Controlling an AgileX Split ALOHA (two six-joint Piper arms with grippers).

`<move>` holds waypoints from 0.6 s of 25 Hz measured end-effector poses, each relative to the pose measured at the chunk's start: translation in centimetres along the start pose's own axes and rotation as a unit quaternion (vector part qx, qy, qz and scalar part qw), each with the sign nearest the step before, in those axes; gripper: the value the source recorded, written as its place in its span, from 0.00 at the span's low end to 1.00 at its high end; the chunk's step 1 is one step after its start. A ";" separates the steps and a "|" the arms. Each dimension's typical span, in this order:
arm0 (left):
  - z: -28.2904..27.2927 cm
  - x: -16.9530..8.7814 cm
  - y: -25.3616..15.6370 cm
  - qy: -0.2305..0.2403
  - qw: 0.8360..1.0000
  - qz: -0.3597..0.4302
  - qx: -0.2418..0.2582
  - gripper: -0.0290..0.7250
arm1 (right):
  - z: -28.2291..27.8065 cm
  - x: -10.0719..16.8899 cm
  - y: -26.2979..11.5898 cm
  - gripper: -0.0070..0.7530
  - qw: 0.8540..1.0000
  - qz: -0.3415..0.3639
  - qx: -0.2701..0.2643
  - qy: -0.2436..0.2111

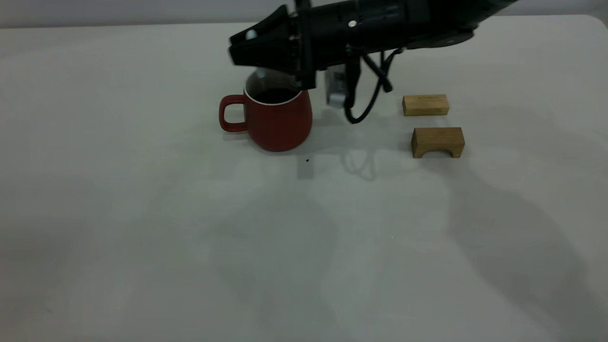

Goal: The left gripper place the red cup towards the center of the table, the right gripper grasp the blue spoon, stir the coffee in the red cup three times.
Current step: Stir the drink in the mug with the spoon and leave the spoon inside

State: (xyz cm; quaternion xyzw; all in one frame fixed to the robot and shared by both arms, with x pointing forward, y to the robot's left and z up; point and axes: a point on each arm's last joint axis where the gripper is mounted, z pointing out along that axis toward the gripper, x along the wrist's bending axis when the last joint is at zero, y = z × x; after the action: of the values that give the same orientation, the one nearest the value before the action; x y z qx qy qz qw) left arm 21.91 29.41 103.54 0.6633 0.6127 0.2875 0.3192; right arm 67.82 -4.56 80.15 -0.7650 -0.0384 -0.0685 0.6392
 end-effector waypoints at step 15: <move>0.0 0.0 0.0 0.000 1.000 0.000 0.000 0.78 | -3.3 2.7 1.6 0.18 0.999 -0.014 -0.009 0.035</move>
State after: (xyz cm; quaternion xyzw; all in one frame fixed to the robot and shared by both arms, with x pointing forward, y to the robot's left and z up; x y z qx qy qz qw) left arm 21.91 29.41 103.54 0.6633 0.6127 0.2875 0.3192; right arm 70.56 -8.17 79.60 -0.7675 -0.0258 -0.1042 0.6320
